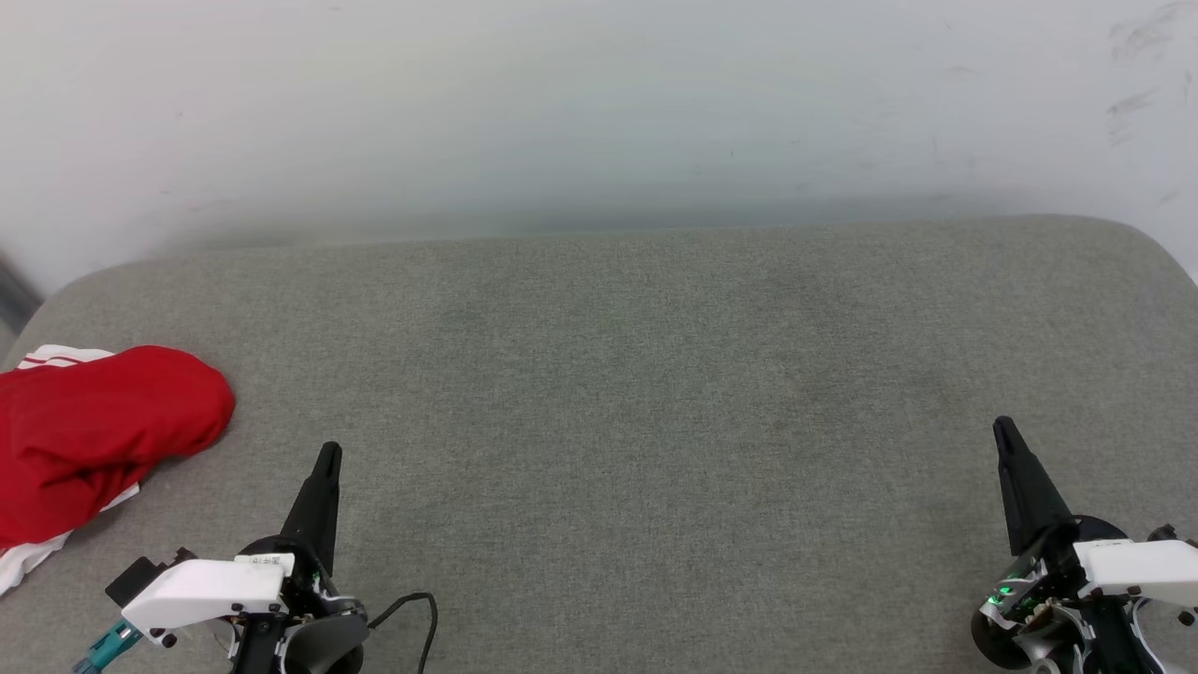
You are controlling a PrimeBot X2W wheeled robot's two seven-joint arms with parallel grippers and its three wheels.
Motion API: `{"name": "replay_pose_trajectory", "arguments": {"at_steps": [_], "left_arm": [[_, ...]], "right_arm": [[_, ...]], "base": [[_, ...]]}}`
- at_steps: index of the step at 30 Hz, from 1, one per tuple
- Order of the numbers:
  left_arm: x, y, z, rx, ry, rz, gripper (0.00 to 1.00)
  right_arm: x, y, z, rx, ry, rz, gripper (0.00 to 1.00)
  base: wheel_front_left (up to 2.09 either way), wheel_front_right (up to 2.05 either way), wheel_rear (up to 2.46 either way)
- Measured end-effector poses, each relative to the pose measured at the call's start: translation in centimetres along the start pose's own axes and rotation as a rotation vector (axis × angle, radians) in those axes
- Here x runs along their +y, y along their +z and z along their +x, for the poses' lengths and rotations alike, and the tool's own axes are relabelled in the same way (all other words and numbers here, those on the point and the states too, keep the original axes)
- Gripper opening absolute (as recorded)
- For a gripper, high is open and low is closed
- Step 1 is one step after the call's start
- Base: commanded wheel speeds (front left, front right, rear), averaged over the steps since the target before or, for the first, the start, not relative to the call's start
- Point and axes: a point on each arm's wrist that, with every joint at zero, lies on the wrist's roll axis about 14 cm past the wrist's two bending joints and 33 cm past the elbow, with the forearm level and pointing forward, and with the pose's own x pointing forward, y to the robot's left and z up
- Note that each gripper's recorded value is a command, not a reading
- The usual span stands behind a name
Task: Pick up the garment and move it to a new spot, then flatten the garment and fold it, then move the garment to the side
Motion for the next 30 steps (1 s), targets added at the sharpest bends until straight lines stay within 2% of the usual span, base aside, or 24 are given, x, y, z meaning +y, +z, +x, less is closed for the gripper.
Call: {"name": "replay_pose_trajectory", "arguments": {"at_steps": [30], "left_arm": [[0.00,-0.01,0.00,0.000,0.000,0.000,0.00]], "right_arm": [[0.00,-0.01,0.00,0.000,0.000,0.000,0.00]], "base": [[0.00,0.00,0.00]]}}
